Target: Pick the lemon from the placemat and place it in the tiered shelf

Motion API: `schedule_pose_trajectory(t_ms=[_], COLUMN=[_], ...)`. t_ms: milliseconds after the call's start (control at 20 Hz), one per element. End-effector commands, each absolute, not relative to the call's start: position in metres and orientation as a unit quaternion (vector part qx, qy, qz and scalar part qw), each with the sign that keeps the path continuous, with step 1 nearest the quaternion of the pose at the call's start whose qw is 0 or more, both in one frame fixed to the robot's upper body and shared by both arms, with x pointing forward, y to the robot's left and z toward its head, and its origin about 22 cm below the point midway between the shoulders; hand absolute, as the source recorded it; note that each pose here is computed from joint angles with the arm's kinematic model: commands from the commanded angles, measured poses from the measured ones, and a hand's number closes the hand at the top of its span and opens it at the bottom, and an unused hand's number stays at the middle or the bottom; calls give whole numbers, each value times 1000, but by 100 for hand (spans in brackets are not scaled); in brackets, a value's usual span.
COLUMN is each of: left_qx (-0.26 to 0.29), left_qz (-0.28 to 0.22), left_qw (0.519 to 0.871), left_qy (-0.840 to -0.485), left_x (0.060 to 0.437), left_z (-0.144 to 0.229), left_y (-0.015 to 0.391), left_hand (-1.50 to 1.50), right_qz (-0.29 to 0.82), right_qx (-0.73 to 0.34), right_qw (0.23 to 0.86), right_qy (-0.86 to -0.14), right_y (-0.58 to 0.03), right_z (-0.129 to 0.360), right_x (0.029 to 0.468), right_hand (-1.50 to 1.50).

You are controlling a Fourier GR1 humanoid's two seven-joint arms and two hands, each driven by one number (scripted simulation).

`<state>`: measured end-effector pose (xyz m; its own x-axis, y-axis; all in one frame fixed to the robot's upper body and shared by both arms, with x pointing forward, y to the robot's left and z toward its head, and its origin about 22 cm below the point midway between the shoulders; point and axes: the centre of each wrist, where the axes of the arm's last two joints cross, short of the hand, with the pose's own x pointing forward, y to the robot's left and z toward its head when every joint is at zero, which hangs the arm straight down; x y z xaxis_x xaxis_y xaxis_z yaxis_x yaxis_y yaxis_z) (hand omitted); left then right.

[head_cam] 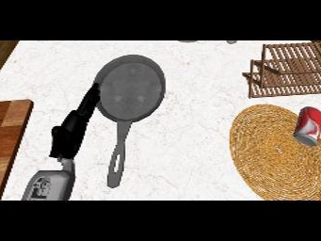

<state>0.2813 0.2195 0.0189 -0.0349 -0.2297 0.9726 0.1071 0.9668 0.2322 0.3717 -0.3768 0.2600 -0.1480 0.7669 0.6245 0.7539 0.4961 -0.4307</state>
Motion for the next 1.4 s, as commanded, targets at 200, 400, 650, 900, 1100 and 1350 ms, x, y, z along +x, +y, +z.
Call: schedule_pose_trajectory(t_ms=[200,400,650,900,1100,1350], left_qx=[41,50,48,48,50,56], left_qz=[-121,-112,-124,-114,-118,-112], left_qw=[694,692,698,691,699,702], left_qy=[-708,-711,-704,-712,-704,-701], left_x=[285,296,278,283,277,280], left_z=[7,27,1,8,9,16], left_y=[210,217,217,223,235,217], left_hand=[0,0,0,0,0,0], right_qz=[-9,19,-34,-69,-93,-83], right_qx=[-487,-594,-608,-559,-511,-478], right_qw=[421,444,454,475,479,490], right_qy=[-765,-671,-650,-676,-708,-724], right_y=[-396,-426,-432,-448,-445,-447], right_z=[257,245,229,217,254,243], right_x=[404,389,388,381,383,360], right_hand=[150,150,-150,-150,-150,-150])
